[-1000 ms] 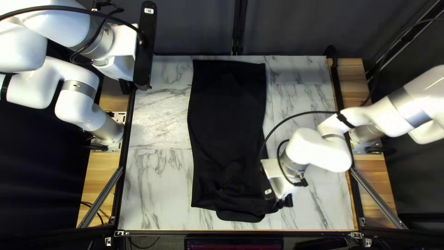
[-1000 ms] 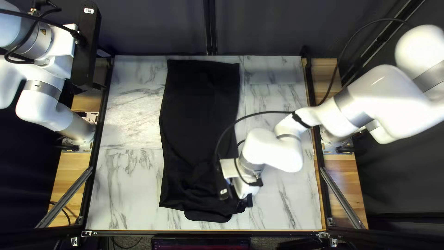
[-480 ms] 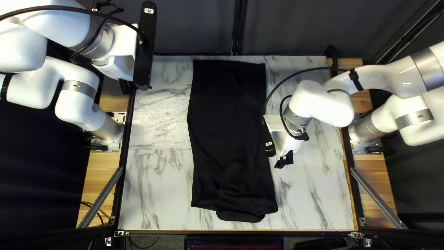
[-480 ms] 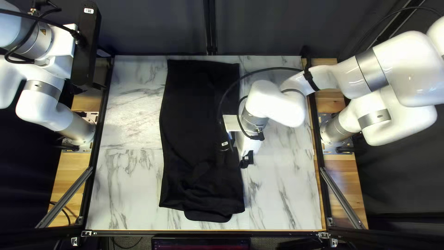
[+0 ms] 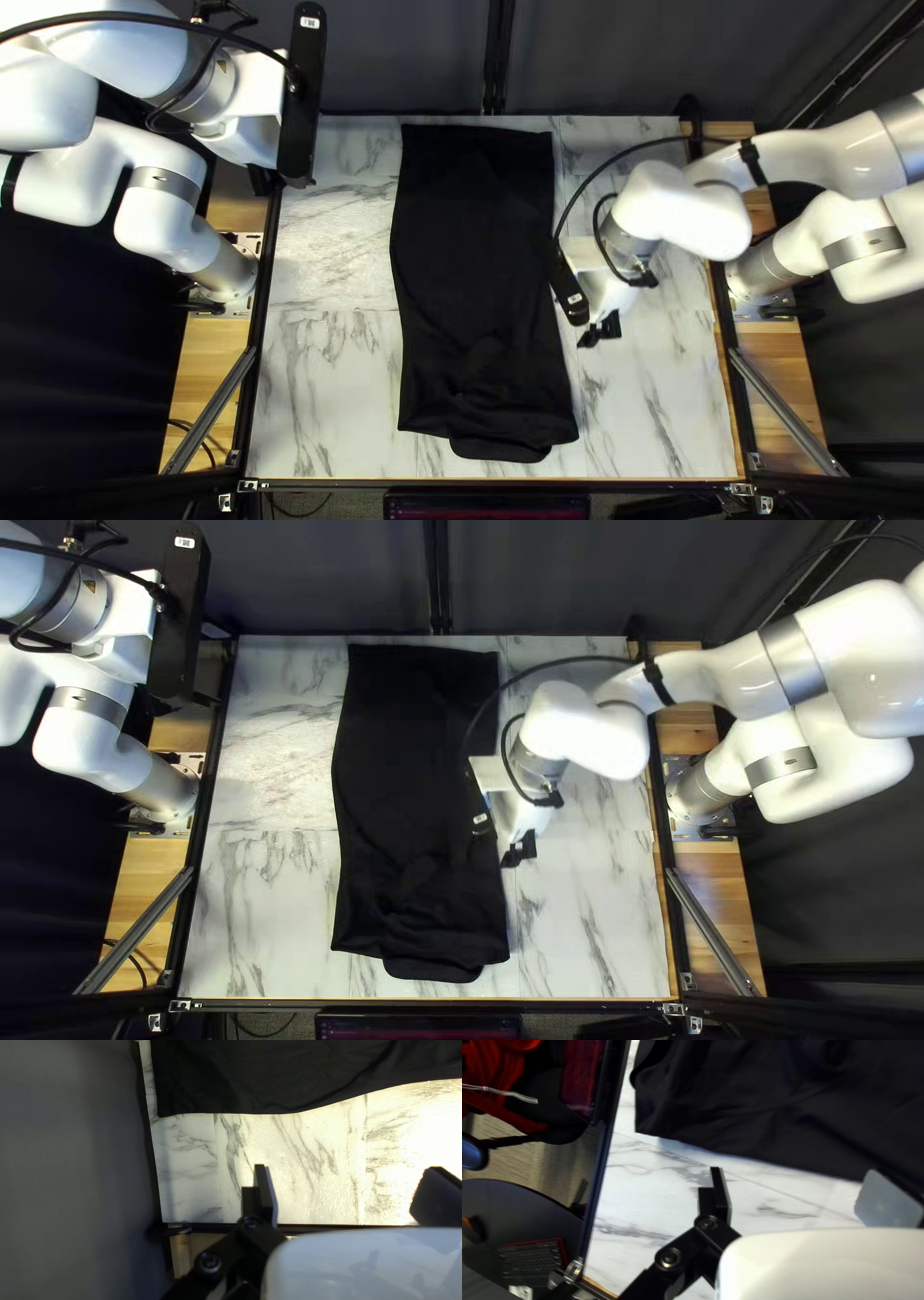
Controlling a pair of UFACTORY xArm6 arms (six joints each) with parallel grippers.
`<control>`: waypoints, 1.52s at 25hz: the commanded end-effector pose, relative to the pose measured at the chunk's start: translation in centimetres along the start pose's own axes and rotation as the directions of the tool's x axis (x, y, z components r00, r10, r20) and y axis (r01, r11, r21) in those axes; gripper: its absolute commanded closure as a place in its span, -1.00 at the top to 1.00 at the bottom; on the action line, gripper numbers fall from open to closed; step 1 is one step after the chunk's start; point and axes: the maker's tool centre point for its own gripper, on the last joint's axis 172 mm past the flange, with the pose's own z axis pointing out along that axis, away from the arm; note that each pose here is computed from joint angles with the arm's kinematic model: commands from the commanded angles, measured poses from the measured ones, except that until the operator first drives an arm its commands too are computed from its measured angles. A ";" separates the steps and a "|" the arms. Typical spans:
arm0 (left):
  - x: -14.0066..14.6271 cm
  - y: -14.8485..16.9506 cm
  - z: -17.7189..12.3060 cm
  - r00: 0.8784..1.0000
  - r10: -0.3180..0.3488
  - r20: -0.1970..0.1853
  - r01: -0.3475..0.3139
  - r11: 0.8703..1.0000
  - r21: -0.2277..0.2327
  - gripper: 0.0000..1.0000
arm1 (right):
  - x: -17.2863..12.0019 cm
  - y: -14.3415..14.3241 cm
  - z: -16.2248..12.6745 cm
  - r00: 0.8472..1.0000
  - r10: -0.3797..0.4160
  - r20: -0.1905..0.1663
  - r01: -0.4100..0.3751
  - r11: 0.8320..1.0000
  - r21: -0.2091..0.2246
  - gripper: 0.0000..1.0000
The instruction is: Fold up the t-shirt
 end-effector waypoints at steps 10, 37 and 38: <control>0.0 0.0 0.0 1.000 0.000 0.000 0.000 1.000 0.000 1.00 | -2.3 4.8 -1.7 0.996 -0.033 0.080 0.035 0.999 -0.021 1.00; 0.0 0.0 0.0 1.000 0.000 0.000 0.000 1.000 0.000 1.00 | -6.3 19.7 -1.9 0.953 -0.240 0.187 0.248 0.968 -0.023 1.00; 0.0 0.0 0.0 1.000 0.000 0.000 0.000 1.000 0.000 1.00 | -6.4 20.4 -1.8 0.951 -0.238 0.197 0.250 0.967 -0.041 1.00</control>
